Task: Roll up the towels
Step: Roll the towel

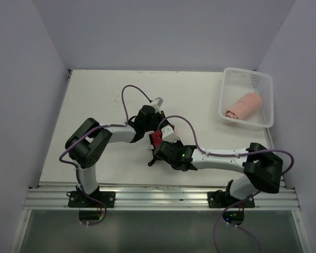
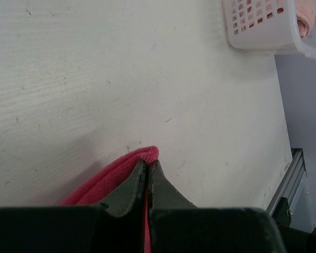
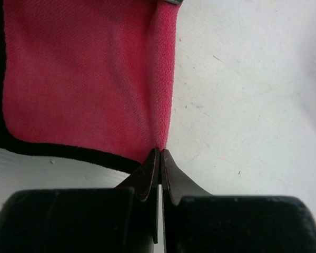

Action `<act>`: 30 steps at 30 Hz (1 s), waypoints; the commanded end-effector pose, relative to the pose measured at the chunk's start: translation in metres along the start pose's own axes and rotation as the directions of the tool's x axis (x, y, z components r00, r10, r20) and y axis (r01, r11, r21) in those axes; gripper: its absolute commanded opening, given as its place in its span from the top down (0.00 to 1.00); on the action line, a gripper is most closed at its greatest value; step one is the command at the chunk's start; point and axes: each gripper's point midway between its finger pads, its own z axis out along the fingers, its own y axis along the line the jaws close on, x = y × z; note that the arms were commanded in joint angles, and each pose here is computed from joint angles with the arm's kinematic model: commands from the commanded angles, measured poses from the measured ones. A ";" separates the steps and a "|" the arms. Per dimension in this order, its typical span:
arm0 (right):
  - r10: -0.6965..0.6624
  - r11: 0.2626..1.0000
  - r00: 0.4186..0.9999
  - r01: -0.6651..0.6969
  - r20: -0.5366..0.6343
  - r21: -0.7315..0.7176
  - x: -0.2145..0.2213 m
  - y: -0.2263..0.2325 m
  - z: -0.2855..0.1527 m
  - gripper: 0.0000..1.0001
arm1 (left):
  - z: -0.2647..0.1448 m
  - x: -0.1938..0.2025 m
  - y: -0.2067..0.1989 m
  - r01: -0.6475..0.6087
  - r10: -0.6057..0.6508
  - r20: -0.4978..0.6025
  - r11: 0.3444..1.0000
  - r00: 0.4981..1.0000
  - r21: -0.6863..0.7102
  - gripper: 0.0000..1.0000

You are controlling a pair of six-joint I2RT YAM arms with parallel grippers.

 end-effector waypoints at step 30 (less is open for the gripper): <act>-0.519 0.829 0.847 0.532 -0.115 0.171 0.016 0.043 -0.010 1.00 | -0.033 -0.049 0.042 -0.009 0.014 0.198 1.000 0.980 -0.028 1.00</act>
